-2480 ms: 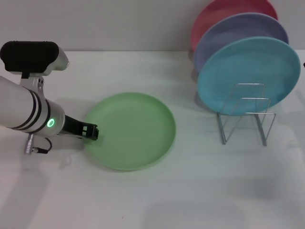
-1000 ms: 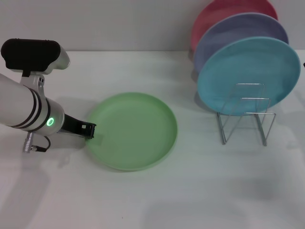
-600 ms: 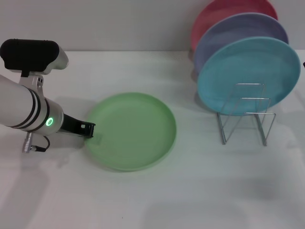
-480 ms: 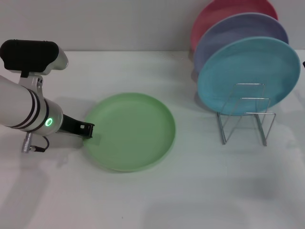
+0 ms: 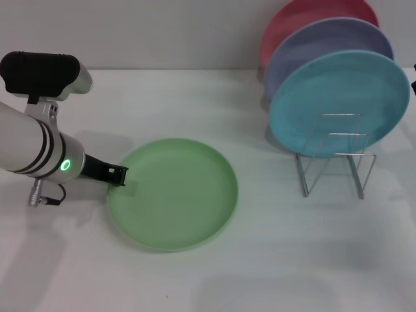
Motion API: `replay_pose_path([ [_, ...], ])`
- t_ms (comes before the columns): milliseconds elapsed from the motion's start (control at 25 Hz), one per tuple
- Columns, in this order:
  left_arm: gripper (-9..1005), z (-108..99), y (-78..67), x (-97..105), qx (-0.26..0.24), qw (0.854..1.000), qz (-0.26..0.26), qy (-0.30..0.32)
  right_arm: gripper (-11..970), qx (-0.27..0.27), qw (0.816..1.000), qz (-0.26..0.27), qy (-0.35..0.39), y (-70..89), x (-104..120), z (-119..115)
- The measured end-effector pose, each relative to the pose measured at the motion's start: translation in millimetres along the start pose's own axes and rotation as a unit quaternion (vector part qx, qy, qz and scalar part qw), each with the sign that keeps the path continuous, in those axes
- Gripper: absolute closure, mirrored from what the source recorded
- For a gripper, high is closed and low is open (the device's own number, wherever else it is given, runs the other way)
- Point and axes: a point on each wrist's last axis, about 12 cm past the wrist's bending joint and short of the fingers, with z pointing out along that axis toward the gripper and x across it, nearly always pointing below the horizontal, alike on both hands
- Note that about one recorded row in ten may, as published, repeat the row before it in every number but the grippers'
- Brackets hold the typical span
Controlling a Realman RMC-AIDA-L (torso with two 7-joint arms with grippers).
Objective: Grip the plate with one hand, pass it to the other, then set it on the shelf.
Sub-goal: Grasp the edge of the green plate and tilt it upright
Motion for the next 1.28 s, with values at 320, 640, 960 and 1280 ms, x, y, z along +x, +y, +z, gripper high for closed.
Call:
replay_pose_path([
  [320,943,-1,2.1,3,0.003,1.0,0.013,-0.012,271,0.0,1.0,0.001,0.0,0.1,0,0],
  [640,953,-11,13.0,9,0.002,0.997,-0.004,-0.073,270,0.001,1.0,0.01,0.001,-0.1,0,0],
  [960,961,-21,33.9,21,0.054,0.988,-0.036,-0.137,270,0.001,1.0,0.014,-0.001,-0.7,0,2],
  [1280,961,-25,42.5,31,0.076,0.975,-0.033,-0.207,271,0.001,1.0,0.019,0.0,-0.8,0,2],
])
